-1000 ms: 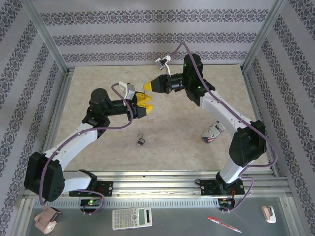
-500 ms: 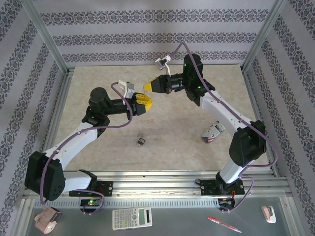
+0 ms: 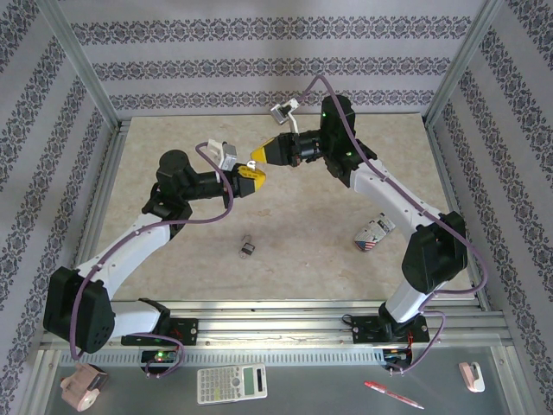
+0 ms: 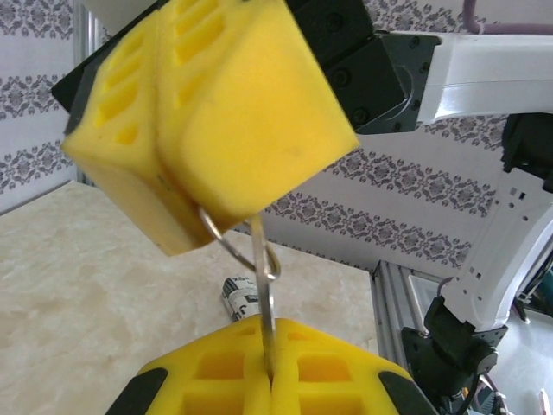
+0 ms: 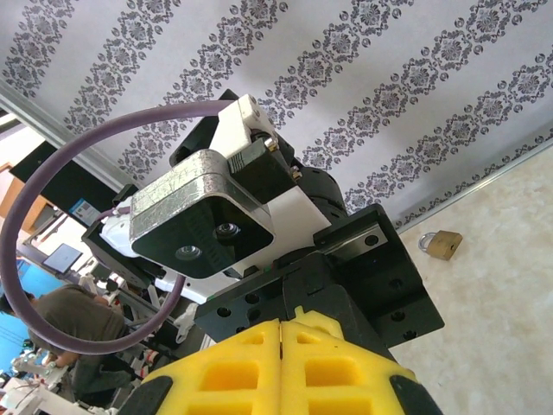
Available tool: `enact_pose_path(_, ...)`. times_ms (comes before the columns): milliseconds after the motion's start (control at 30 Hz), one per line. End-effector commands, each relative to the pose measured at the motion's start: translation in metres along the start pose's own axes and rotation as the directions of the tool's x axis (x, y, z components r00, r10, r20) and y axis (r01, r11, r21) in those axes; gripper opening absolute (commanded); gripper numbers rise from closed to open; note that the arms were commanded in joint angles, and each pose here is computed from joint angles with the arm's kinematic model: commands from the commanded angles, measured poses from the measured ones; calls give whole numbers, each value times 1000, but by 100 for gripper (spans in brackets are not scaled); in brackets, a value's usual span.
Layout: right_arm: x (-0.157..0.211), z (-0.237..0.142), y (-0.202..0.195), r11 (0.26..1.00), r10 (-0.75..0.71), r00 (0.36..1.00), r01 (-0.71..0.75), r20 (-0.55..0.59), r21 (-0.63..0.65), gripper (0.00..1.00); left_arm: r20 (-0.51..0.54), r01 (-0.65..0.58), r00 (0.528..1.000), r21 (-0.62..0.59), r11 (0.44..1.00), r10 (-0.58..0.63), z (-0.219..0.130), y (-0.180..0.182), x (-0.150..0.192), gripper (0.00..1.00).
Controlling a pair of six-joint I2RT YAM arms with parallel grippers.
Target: Unlock with the key
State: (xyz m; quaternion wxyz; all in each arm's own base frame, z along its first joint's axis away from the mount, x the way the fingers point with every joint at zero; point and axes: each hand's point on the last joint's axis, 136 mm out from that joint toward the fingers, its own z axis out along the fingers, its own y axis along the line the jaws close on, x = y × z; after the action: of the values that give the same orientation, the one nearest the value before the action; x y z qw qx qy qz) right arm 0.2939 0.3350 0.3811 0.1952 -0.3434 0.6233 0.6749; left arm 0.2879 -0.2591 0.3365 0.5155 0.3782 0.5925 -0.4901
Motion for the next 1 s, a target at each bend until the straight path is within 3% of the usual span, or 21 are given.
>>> enact_pose_path(0, -5, -1, 9, 999, -50, 999, 50, 8, -7, 0, 6, -82, 997, -33, 996, 82, -6, -4, -18, 0)
enact_pose_path(167, -9, -3, 7, 998, -54, 998, 53, 41, 30, 0, -37, -108, 994, -157, 982, 104, -12, 9, -16, 0)
enact_pose_path(233, -14, -5, 6, 997, -52, 996, 47, 69, 59, 4, -62, -143, 989, -233, 962, 132, -16, 18, -14, 0)
enact_pose_path(333, -23, -7, 3, 994, -22, 992, 8, 125, 112, 25, -150, -243, 968, -339, 909, 203, -18, 28, -4, 0)
enact_pose_path(367, -26, -7, 4, 992, -7, 990, -12, 143, 127, 38, -196, -284, 955, -374, 883, 224, -18, 33, 1, 0)
enact_pose_path(500, -33, -18, -6, 963, 73, 965, -134, 253, 233, 53, -380, -460, 876, -478, 748, 296, -23, 55, 18, 0)
enact_pose_path(700, -15, -37, -39, 840, 333, 854, -461, 400, 286, 53, -549, -662, 746, -551, 507, 377, -43, 86, 14, 0)
enact_pose_path(800, 4, -43, -49, 767, 398, 804, -556, 442, 321, 55, -614, -737, 674, -529, 420, 410, -47, 93, 9, 0)
enact_pose_path(967, 21, -42, -66, 706, 484, 727, -653, 487, 274, 56, -638, -806, 592, -465, 366, 492, -35, 87, 13, 0)
